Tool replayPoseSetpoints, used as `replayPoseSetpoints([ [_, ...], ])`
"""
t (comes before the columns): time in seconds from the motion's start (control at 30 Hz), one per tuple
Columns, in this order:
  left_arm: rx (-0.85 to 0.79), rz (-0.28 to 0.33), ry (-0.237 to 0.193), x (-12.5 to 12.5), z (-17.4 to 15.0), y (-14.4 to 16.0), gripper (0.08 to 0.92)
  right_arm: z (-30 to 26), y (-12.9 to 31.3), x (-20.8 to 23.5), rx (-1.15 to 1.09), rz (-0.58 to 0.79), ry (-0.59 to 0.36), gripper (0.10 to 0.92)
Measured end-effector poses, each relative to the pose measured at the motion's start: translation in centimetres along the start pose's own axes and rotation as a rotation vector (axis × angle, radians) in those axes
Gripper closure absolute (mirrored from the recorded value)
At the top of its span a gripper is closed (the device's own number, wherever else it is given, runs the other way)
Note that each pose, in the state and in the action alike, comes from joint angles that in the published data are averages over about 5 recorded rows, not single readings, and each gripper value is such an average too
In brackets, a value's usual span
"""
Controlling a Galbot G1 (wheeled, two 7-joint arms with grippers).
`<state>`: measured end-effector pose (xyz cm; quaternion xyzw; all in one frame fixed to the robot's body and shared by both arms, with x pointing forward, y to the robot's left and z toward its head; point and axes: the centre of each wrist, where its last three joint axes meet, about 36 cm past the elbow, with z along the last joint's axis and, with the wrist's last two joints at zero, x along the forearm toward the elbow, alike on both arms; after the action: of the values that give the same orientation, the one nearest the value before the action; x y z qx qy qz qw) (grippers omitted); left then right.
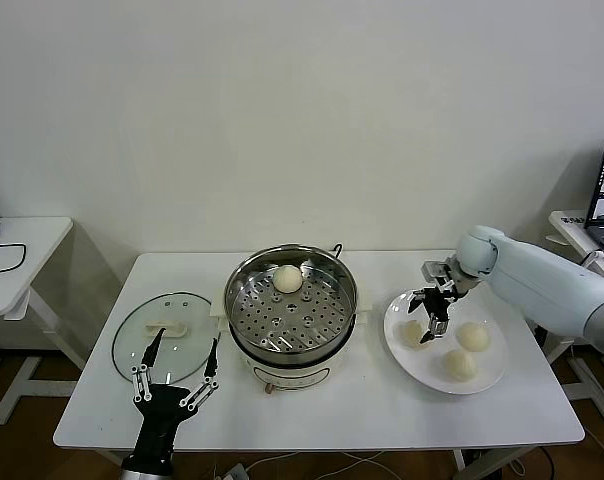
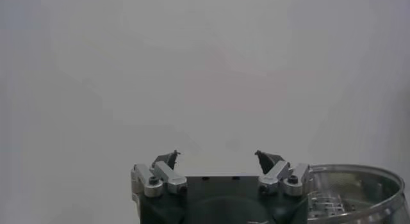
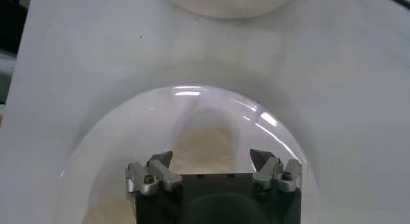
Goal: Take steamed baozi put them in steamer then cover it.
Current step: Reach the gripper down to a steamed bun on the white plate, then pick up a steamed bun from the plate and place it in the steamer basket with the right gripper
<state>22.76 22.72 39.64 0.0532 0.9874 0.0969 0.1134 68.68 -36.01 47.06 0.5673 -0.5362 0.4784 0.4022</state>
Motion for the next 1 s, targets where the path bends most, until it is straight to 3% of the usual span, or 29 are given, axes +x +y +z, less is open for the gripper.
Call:
replayPoseSetpoints([
  [0.6, 0.001, -0.010, -0.010, -0.2, -0.2, 0.1, 0.177, 0.3, 0.5, -0.5, 0.000, 0.009, 0.010, 0.391],
  [0.8, 0.001, -0.005, -0.019, -0.5, -0.5, 0.2, 0.177, -1.5, -0.5, 3.1, 0.043, 0.016, 0.007, 0.395],
  [1.0, 0.006, 0.004, -0.028, -0.7, -0.7, 0.0, 0.177, -6.1, -2.6, 9.8, 0.124, 0.021, 0.011, 0.394],
])
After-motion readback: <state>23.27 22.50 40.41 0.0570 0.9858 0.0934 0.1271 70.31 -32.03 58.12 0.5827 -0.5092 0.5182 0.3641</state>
